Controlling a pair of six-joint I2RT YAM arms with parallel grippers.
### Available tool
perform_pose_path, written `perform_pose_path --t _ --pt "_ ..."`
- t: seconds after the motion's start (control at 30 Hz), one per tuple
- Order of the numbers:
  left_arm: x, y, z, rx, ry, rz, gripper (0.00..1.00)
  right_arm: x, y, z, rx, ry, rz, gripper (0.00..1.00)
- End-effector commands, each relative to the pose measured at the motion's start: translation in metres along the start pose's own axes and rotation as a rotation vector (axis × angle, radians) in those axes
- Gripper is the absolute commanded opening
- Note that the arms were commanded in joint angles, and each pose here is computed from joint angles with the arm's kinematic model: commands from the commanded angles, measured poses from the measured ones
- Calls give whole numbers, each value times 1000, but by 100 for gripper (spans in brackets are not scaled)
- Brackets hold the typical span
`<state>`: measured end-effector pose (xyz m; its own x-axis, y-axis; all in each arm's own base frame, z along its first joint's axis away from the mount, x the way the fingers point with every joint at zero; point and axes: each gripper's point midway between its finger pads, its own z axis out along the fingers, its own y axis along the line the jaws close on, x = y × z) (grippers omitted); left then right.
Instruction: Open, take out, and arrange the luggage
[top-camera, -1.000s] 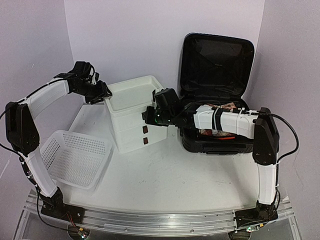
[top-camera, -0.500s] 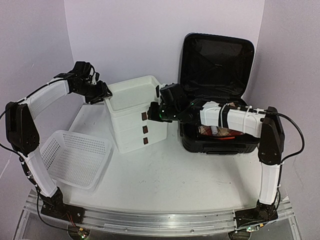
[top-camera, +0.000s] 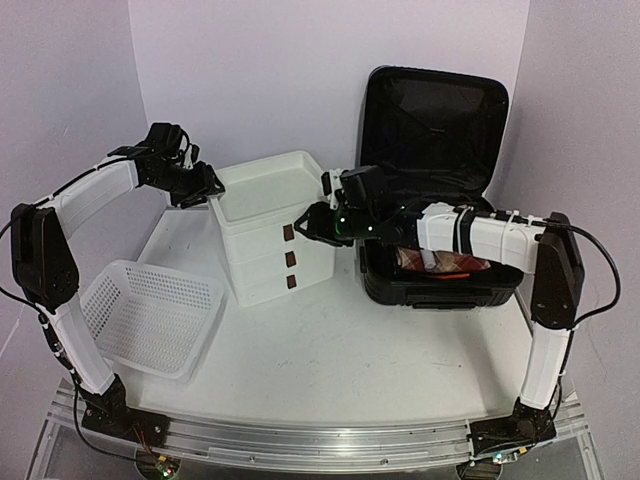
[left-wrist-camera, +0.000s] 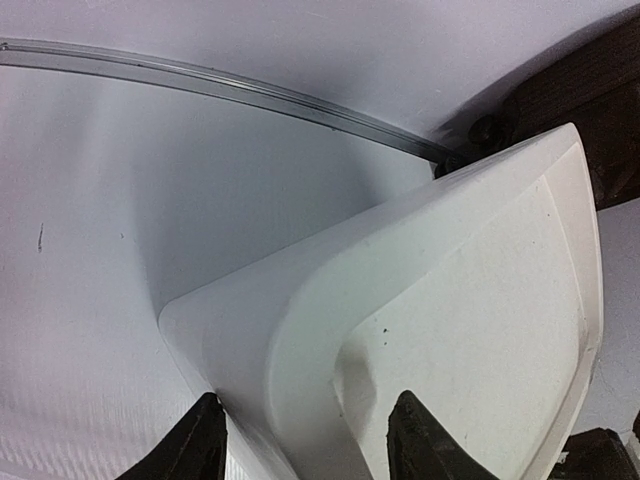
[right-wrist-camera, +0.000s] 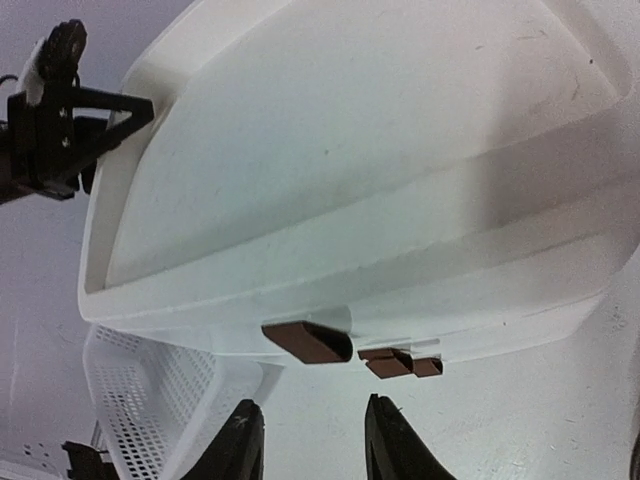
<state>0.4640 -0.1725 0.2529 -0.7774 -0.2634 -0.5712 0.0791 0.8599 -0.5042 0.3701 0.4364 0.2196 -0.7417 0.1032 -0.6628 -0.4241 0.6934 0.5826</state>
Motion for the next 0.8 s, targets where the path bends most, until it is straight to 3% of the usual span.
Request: perform_pose_path --t 0.0,0.2,0.37,0.77 --pt "43 -10 9 38 151 44 55 -23 33 14 -176 -17 11 42" --pt "44 -11 9 47 156 42 55 -24 28 27 -125 -32 -42 49" --pt "46 -14 10 62 167 37 55 -16 32 36 -71 -22 -85 49" --pt "56 -26 14 91 195 45 54 -18 28 36 24 -39 -111 23"
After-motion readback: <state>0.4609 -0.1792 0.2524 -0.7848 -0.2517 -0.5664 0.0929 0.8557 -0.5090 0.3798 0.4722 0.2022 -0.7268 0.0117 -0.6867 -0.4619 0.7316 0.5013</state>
